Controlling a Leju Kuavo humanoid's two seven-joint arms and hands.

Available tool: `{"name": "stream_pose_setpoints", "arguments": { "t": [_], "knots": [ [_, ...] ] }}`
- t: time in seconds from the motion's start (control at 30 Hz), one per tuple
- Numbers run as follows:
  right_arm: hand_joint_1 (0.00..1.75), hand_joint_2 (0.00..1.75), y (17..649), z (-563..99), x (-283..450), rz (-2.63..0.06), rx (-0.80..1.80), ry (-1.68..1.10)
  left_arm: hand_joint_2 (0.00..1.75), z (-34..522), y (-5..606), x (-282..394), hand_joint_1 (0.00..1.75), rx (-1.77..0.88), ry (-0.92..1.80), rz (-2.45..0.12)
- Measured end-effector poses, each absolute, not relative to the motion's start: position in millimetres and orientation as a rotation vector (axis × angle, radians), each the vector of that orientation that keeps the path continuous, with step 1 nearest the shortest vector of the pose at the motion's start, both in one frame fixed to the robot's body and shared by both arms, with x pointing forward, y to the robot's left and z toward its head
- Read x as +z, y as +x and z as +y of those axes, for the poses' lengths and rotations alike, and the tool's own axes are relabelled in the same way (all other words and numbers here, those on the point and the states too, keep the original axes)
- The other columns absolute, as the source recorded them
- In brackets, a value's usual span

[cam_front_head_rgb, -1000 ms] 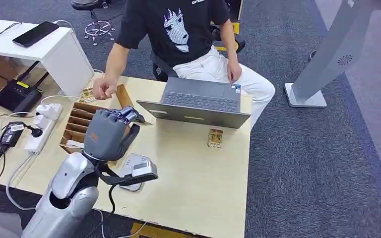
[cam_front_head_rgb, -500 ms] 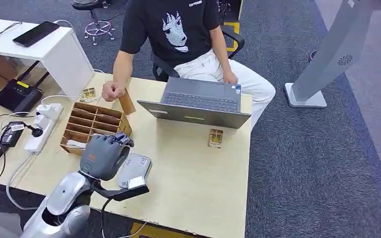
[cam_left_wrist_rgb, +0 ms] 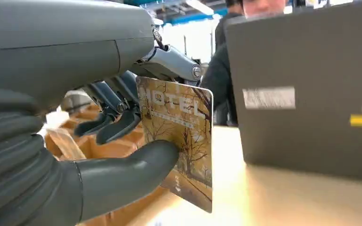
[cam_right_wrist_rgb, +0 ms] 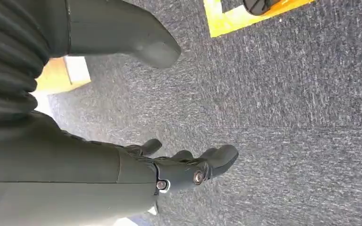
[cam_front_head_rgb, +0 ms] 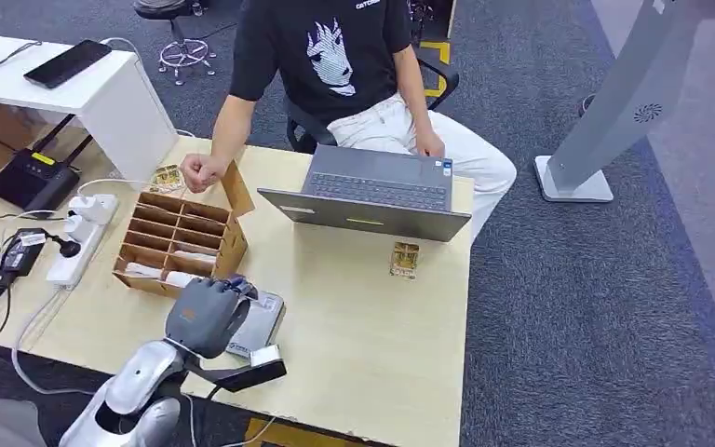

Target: Pass the card to the sensor for recognition and then transmit it.

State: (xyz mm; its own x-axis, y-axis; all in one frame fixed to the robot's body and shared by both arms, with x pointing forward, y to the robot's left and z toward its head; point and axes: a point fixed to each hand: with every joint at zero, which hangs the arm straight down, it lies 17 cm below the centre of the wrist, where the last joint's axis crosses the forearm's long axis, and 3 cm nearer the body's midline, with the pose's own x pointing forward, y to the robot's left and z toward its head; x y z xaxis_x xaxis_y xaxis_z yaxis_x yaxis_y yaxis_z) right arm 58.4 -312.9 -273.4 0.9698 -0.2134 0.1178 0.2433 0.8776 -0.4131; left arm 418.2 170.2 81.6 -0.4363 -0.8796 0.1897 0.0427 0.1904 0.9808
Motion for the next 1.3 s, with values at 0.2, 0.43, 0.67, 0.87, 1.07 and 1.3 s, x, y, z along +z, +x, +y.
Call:
{"name": "stream_pose_setpoints", "arguments": {
  "t": [0.2, 0.43, 0.67, 0.87, 1.07, 1.3],
  "knots": [
    [0.00, 1.75, 58, -313, -273, -0.065, -0.225, -0.441, 1.75, 164, 415, 50, 1.75, -1.373, 0.764, -1.551],
    [0.00, 1.75, 58, -311, -274, -0.063, -0.210, -0.433, 1.75, 172, 412, 20, 1.75, -1.354, 0.748, -1.466],
    [0.00, 1.75, 59, -311, -274, -0.070, -0.202, -0.432, 1.75, 179, 414, 9, 1.75, -1.334, 0.755, -1.428],
    [0.00, 1.75, 60, -311, -274, -0.072, -0.193, -0.433, 1.75, 190, 419, 10, 1.75, -1.302, 0.782, -1.415],
    [0.00, 1.75, 60, -311, -274, -0.073, -0.188, -0.433, 1.75, 204, 427, 21, 1.75, -1.258, 0.820, -1.424],
    [0.00, 1.75, 60, -311, -274, -0.075, -0.182, -0.434, 1.75, 223, 445, 65, 1.75, -1.185, 0.896, -1.498]
  ]
}}
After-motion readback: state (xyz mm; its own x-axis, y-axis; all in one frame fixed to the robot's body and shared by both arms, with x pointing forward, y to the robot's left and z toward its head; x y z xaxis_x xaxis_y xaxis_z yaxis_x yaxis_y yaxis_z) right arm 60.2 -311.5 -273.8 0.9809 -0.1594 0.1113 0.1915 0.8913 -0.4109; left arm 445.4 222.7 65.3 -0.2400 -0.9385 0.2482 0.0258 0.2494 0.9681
